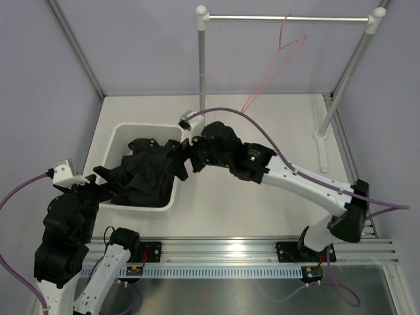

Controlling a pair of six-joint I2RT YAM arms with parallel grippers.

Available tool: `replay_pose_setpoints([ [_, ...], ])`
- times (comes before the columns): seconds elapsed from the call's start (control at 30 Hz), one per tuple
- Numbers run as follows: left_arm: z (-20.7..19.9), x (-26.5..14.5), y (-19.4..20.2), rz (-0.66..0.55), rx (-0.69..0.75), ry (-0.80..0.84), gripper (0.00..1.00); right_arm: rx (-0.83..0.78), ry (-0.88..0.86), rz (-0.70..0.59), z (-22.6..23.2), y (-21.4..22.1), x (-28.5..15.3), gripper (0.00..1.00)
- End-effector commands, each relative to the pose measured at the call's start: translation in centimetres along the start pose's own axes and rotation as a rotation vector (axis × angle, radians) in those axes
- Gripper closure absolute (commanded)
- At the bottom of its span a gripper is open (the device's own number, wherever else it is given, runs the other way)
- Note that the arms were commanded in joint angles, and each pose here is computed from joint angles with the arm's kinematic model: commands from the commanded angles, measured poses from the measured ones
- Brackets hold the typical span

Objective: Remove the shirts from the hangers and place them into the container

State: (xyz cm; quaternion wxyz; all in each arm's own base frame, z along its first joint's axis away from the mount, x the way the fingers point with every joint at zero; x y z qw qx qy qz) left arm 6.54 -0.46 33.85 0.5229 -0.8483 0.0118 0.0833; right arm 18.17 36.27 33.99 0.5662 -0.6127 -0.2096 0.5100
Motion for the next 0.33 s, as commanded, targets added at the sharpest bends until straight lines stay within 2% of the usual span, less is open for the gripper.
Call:
replay_pose_setpoints([
  [0.0,-0.1,-0.4,0.4,-0.02,-0.039,0.05,0.01,0.043,0.102,-0.04,-0.6,2.5,-2.9,0.0],
  [0.03,-0.1,-0.4,0.6,-0.014,-0.048,0.068,0.01,0.055,0.094,-0.07,-0.1,2.5,-4.5,0.01],
  [0.1,0.0,-0.6,1.2,-0.019,-0.063,0.084,0.01,0.07,0.143,-0.01,-0.6,5.3,-5.1,0.0],
  [0.3,0.6,-1.1,2.5,-0.02,-0.121,0.11,0.01,0.131,0.181,-0.099,-1.0,8.9,-10.0,0.01],
])
Point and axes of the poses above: each gripper's point midway between its finger pads, its own x axis out along the fingers, its own z axis along the line the jaws close on, y = z × x, the point moved 9 cm from there along -x, back along the fingers, and after that the axes turned 7 degrees about -x, right-handed, at the moved point
